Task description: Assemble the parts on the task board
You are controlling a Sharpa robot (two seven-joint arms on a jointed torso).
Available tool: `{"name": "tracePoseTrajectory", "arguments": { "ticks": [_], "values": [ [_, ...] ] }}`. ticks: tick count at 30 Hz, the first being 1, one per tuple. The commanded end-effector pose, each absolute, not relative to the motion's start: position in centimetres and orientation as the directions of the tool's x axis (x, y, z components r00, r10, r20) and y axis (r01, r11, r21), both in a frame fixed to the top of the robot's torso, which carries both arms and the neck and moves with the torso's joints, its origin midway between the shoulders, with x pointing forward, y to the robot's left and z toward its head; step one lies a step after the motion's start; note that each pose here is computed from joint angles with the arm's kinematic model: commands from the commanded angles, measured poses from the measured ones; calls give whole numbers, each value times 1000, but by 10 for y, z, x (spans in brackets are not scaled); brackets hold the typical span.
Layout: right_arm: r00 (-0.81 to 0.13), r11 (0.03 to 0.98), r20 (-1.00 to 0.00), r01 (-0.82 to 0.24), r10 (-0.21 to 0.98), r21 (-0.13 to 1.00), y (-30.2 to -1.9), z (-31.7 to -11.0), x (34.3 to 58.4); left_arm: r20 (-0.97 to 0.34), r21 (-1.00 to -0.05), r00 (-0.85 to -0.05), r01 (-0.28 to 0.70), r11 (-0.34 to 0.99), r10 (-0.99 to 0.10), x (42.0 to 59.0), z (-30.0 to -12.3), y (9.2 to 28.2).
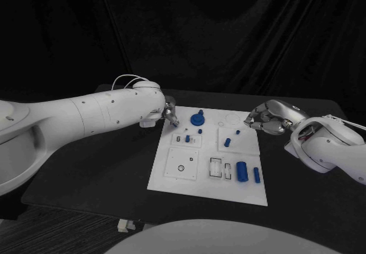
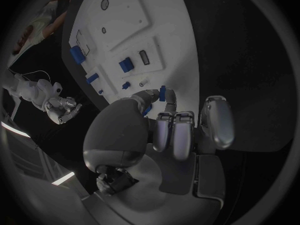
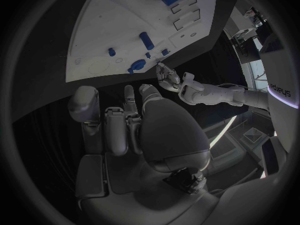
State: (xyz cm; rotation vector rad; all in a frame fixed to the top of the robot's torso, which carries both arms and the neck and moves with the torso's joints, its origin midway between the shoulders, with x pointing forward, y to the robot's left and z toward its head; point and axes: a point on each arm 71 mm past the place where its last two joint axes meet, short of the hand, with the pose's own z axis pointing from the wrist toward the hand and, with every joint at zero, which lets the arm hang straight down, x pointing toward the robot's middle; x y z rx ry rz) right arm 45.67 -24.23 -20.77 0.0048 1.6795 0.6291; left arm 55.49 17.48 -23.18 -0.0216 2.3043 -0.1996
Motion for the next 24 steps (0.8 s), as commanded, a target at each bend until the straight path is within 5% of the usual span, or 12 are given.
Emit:
{"name": "tracePoseTrajectory", "arguments": {
  "ticks": [1, 24],
  "values": [
    [-224, 859, -913, -321, 341, 400, -244, -209, 457, -758, -183, -642, 43, 982, -113, 553, -220, 174],
    [-217, 858, -913, -320, 346, 401, -245, -209, 456, -690, -228, -715, 63, 972, -116, 510, -208, 171]
  ]
}}
